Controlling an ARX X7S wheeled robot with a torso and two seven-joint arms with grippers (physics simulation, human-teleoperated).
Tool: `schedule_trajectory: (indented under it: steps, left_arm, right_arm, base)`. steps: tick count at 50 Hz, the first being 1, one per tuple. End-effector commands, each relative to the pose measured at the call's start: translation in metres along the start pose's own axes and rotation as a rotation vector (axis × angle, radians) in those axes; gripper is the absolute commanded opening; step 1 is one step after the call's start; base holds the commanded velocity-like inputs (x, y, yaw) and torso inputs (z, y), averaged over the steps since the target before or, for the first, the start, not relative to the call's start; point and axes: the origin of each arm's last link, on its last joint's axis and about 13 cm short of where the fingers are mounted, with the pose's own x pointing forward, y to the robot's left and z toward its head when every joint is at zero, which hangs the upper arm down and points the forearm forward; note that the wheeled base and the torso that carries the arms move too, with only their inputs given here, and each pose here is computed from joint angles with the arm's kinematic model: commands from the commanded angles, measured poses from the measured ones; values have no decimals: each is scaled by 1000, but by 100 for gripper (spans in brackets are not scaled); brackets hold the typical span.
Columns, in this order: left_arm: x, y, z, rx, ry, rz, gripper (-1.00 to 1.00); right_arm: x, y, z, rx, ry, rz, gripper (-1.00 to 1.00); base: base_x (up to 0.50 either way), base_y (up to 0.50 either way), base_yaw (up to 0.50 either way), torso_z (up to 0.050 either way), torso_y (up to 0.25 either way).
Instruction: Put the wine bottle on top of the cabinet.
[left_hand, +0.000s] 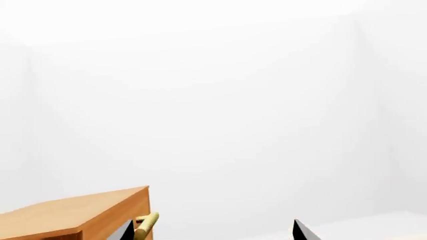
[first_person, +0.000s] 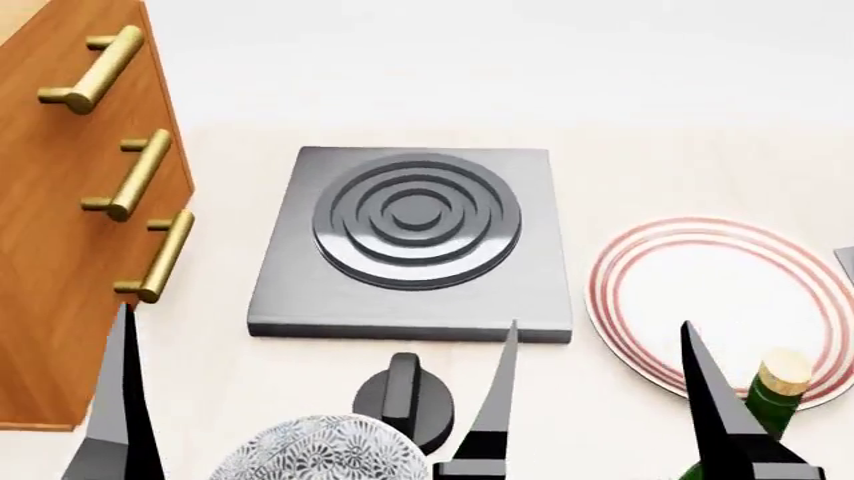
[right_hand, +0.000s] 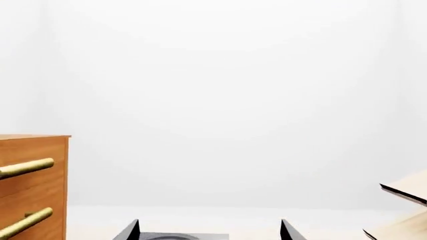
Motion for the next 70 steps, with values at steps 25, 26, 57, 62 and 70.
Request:
schedule_trajectory:
  steps: [25, 26, 57, 62, 70]
  left_arm:
    - [0, 0, 0, -11, -2, 10, 100]
    - [0, 1, 0, -11, -3, 11, 100]
    - [1, 7, 0, -20, -14, 36, 100]
    - [2, 7, 1, -19, -17, 39, 100]
    - [2, 7, 1, -17, -15, 38, 100]
  right_arm:
    - [3, -13, 10, -14, -23, -61, 100]
    - [4, -13, 12, -13, -25, -63, 100]
    - [32, -58, -11, -42, 55, -262, 100]
    - [31, -59, -22, -31, 81, -277, 100]
    - [21, -58, -44, -12, 138, -273, 100]
  base:
    - [0, 0, 0, 0, 0]
    - [0, 0, 0, 0, 0]
    - [0, 0, 0, 0, 0]
    - [0, 0, 0, 0, 0]
    - [0, 0, 0, 0, 0]
